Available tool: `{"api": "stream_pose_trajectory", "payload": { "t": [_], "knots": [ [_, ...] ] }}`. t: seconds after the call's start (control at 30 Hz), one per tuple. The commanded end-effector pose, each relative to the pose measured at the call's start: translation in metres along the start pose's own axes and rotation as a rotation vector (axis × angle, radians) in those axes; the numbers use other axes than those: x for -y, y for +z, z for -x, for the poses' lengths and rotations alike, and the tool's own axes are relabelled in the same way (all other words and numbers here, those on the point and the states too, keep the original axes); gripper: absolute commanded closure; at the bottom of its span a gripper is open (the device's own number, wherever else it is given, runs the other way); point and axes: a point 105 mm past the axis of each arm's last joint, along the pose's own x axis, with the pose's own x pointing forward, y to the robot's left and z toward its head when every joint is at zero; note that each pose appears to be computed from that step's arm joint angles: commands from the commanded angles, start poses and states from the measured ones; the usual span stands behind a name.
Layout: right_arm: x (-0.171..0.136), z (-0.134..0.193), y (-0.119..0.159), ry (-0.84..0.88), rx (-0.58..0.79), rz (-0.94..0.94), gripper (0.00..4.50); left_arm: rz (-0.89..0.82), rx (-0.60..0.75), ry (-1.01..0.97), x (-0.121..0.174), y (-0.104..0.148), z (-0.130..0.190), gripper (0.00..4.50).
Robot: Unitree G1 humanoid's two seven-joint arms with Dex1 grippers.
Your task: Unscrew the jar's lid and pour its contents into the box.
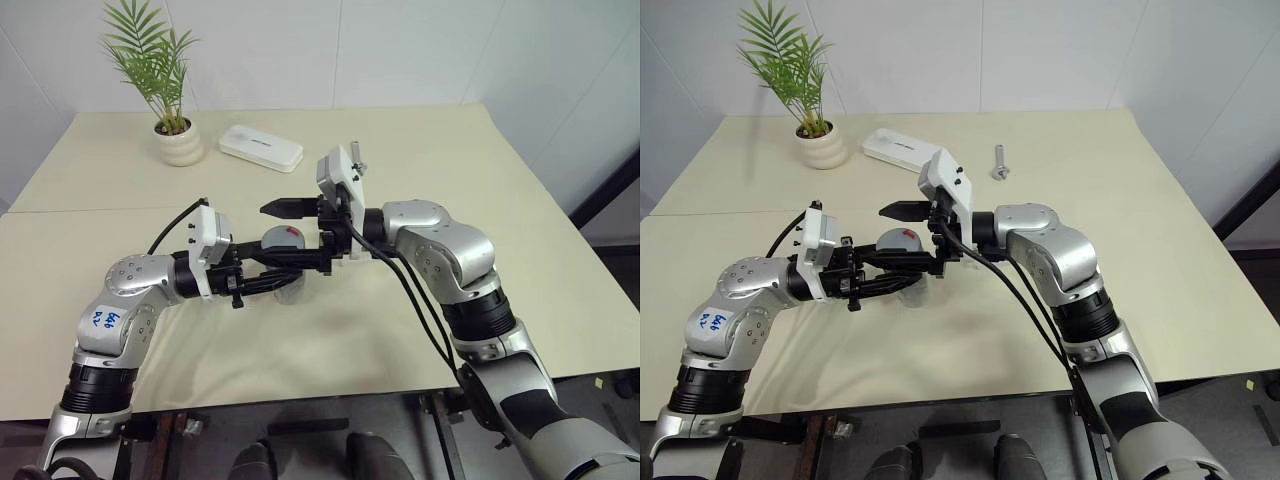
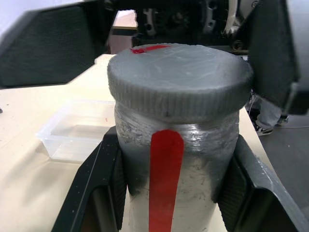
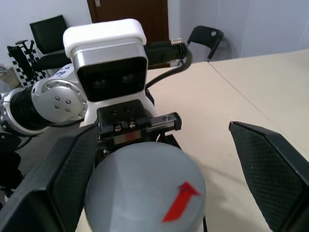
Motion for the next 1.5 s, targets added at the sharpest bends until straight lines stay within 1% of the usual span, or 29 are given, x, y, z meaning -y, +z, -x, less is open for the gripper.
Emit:
{"api": "stream_pose_trajectory", "payload": {
  "t": [0.03,0.23,0.43,0.6,0.7,0.83,1.03,1.27,1.5],
  "knots": [
    [0.007,0.009,0.013,-0.034,0.028,0.047,0.03,-0.043,0.025,-0.017,0.002,0.01,-0.001,2.5],
    [0.021,0.039,-0.001,-0.103,-0.03,0.04,0.03,-0.048,0.026,-0.01,0.002,0.009,0.001,2.5],
    [0.034,0.063,-0.007,-0.159,-0.067,0.043,0.03,-0.05,0.026,-0.009,0.001,0.009,0.001,2.5],
    [0.042,0.073,-0.008,-0.19,-0.071,0.037,0.03,-0.049,0.028,-0.014,0.002,0.009,0.001,2.5],
    [0.04,0.076,-0.001,-0.169,-0.032,0.018,0.03,-0.048,0.026,-0.014,0.002,0.009,0.001,2.5],
    [0.02,0.068,0.017,-0.046,0.061,-0.004,0.03,-0.049,0.023,-0.012,0.001,0.009,0.002,2.5],
    [0.002,0.05,0.025,0.031,0.092,0.001,0.03,-0.049,0.024,-0.013,0.001,0.01,0.001,2.5],
    [-0.008,0.016,0.012,0.046,0.016,0.051,0.03,-0.047,0.03,-0.019,0.002,0.01,-0.003,2.5],
    [-0.01,0.008,0.007,0.053,-0.005,0.071,0.03,-0.047,0.033,-0.022,0.002,0.01,-0.004,2.5]
  ]
}}
